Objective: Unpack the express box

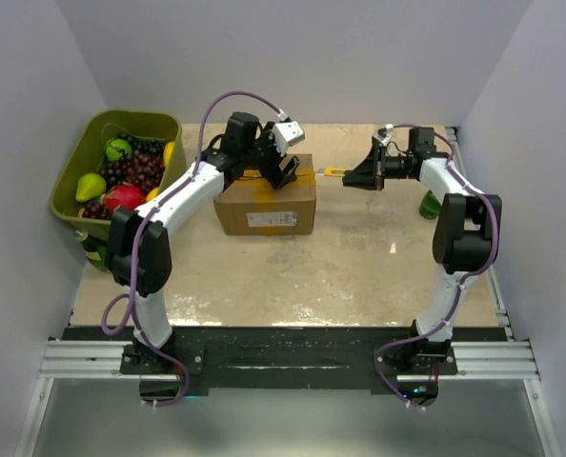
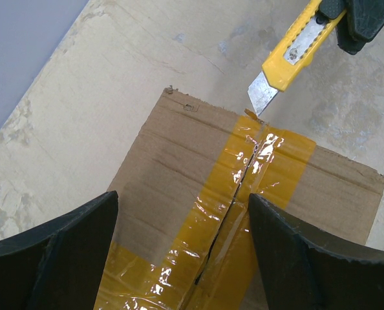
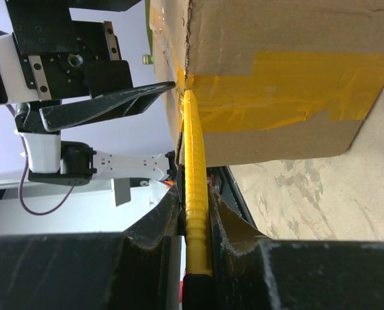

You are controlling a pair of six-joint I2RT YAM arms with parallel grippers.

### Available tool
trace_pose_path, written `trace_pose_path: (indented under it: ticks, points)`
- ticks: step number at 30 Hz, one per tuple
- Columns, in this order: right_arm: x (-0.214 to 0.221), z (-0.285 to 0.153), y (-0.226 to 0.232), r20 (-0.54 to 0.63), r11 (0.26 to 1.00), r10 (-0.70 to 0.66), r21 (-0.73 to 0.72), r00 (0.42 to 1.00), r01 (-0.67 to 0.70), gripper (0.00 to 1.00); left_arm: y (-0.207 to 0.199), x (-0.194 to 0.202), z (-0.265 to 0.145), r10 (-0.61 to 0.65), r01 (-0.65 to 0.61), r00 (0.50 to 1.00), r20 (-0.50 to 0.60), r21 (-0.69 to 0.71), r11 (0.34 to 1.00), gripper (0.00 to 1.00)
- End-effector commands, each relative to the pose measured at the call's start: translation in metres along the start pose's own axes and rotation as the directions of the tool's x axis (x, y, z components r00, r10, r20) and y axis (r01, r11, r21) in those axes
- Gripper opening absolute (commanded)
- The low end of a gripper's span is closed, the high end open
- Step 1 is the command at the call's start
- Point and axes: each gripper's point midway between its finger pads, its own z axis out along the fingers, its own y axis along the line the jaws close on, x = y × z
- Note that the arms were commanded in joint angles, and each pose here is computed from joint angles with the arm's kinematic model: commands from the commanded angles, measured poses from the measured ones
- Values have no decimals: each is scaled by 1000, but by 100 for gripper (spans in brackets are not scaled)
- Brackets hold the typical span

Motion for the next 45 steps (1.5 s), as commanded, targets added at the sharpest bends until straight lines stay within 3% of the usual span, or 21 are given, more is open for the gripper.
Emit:
trace_pose_path:
  ticks: [1, 45]
  points:
    - [5, 1, 8, -16, 1000, -23, -21, 1000, 22, 0, -3, 34, 13, -43, 44, 995, -95, 8, 999, 86]
    - [52, 8, 40, -150, 984, 52, -163, 987, -77, 0, 1, 42, 26, -48, 49, 993, -106, 12, 999, 86]
